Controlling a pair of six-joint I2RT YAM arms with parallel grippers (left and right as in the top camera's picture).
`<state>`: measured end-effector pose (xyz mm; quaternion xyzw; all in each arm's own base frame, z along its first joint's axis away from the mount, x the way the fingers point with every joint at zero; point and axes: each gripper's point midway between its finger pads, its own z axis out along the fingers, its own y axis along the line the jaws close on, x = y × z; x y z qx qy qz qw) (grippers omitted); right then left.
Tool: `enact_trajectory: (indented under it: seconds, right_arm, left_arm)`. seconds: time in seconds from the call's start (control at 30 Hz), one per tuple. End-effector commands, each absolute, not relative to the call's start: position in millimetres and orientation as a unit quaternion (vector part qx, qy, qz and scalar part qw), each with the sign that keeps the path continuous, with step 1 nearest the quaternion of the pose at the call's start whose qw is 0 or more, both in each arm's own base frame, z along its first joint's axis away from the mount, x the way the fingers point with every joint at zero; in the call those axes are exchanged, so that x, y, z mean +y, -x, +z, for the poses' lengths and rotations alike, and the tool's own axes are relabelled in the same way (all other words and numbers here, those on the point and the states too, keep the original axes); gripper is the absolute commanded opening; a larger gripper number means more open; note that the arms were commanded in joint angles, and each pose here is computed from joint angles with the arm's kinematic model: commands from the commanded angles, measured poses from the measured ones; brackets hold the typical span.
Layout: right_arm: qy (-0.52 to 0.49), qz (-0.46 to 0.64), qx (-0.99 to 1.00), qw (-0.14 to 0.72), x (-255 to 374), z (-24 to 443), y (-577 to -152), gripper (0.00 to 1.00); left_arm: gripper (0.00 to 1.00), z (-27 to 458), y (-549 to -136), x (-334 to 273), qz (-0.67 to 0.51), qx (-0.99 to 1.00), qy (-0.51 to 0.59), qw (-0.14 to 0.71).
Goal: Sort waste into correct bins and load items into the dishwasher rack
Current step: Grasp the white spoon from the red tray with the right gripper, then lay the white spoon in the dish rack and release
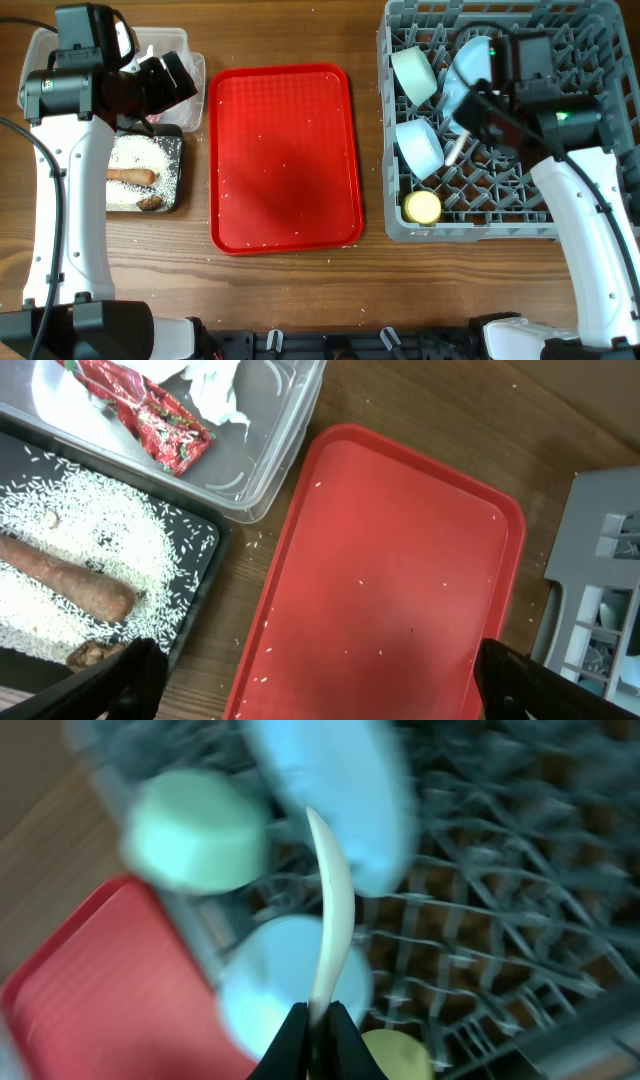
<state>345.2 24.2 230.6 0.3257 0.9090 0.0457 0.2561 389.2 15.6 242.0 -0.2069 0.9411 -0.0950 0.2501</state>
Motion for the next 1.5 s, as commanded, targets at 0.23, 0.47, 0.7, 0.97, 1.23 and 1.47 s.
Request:
enact_trajectory:
  seconds: [0.23, 0.47, 0.7, 0.97, 1.23, 1.47]
  right_arm:
    - [-0.578, -0.017, 0.783, 0.229, -38.9, 105.0, -315.4, 0.06]
    - [-0.477, -0.031, 0.845, 0.241, -37.4, 113.9, -320.3, 1.00]
    - [-0.288, -0.004, 0.858, 0.425, -34.7, 252.6, -318.8, 1.00]
    - [-0.124, 0.079, 0.859, 0.490, 9.1, 302.5, -300.6, 1.00]
    - [-0.132, 0.065, 0.900, 0.411, 9.8, 254.1, -316.0, 1.00]
    - [-0.093, 0.021, 0.824, 0.559, -5.1, 285.8, -296.7, 0.99]
  left_arm:
    - [1.00, 247.2, -388.4, 17.0, -0.092, 0.940, 0.205, 0.258]
    - [1.00, 247.2, -388.4, 17.0, -0.092, 0.940, 0.205, 0.258]
    - [1.00, 247.2, -388.4, 17.0, -0.092, 0.940, 0.205, 0.258]
    - [1.00, 247.2, -388.3, 16.9, -0.092, 0.940, 0.205, 0.258]
    - [1.00, 247.2, -388.3, 16.9, -0.092, 0.940, 0.205, 0.258]
    - [1.00, 247.2, -388.4, 17.0, -0.092, 0.940, 0.205, 0.258]
